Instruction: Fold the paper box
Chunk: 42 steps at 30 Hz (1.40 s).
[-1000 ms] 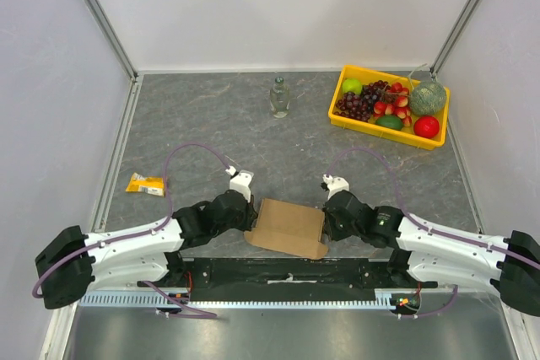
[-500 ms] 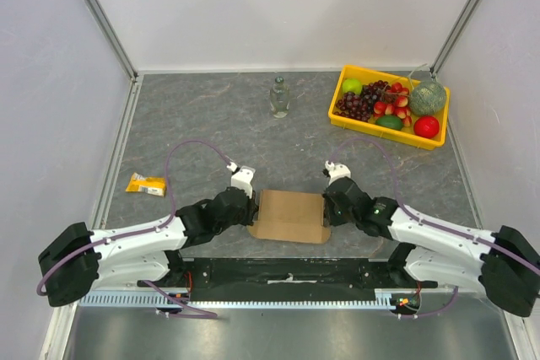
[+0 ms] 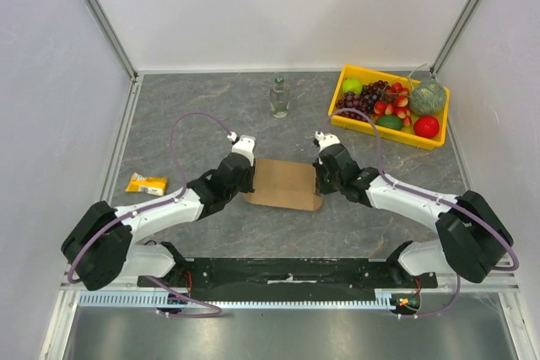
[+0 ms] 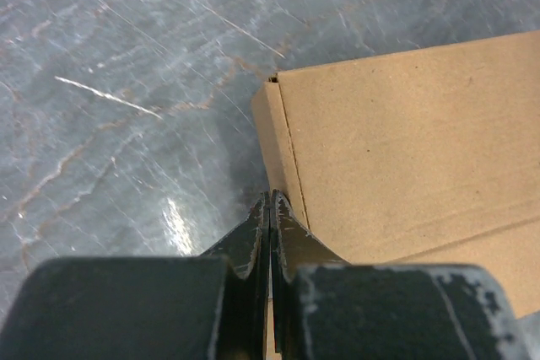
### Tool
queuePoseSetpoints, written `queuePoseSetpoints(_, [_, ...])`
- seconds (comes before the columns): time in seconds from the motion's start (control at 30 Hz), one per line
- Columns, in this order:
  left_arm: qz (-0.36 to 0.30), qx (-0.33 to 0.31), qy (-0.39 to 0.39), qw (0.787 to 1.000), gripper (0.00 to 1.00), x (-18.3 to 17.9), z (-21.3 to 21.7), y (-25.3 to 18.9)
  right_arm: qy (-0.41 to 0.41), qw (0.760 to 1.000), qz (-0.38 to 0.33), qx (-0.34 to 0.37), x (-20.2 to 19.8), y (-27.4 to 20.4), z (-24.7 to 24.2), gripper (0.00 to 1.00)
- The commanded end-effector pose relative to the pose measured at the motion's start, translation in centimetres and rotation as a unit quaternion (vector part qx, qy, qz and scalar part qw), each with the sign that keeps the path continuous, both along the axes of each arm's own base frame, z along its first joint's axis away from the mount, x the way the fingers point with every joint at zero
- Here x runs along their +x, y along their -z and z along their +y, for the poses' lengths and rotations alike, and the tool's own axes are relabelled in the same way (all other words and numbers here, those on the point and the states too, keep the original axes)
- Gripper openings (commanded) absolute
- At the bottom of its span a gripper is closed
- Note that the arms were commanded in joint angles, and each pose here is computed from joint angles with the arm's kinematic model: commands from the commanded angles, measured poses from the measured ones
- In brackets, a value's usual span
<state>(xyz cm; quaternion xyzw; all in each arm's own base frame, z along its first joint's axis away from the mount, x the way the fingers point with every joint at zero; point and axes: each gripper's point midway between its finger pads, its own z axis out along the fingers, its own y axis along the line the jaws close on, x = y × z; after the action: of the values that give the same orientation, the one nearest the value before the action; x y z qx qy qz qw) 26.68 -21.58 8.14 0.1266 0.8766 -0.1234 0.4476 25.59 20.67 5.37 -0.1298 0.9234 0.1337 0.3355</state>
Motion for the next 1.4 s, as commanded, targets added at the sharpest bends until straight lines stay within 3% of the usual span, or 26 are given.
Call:
queuePoseSetpoints(0.0, [-0.033, -0.016, -0.024, 0.999, 0.02, 3.6, 0.1, -2.6, -0.01, 0.998, -0.061, 0.029, 3.5, -3.2, 1.6, 0.0])
queuePoseSetpoints(0.03, [-0.024, -0.012, -0.047, 0.999, 0.03, 3.8, 1.1, -2.2, -0.002, 0.998, -0.062, 0.023, 3.8, -3.1, 0.9, 0.05])
queuePoseSetpoints(0.13, [-0.012, -0.009, -0.096, 0.995, 0.17, 3.8, 4.0, -1.2, 0.026, 0.998, -0.056, 0.005, 4.0, -2.6, -1.4, 0.45])
queuePoseSetpoints(0.27, [-0.022, -0.023, -0.121, 0.992, 0.36, 3.1, 5.8, -1.8, 0.049, 0.997, -0.066, -0.002, 3.8, -2.6, -3.9, 0.67])
queuePoseSetpoints(0.43, [-0.046, -0.061, -0.113, 0.991, 0.49, 2.1, 6.0, -3.6, 0.102, 0.988, -0.11, 0.028, 4.5, -5.1, -5.3, 0.97])
queuePoseSetpoints(0.63, [-0.061, -0.118, -0.09, 0.987, 0.51, 1.4, 5.0, -5.8, 0.12, 0.982, -0.146, 0.024, 5.4, -7.4, -6.1, 0.98])
queuePoseSetpoints(0.83, [-0.009, -0.148, -0.071, 0.986, 0.54, -0.1, 3.7, -5.2, 0.137, 0.98, -0.125, 0.072, 5.4, -7.3, -4.9, 0.98])
queuePoseSetpoints(1.17, [0.003, -0.152, -0.055, 0.987, 0.6, -2.0, 4.1, -5.4, 0.114, 0.987, -0.045, 0.102, 4.5, -6.4, -2.9, 0.98])
queuePoseSetpoints(1.37, [0.016, -0.163, -0.023, 0.986, 0.59, -3.1, 3.4, -4.3, 0.089, 0.983, -0.026, 0.158, 1.8, -6.8, -1.8, 0.84])
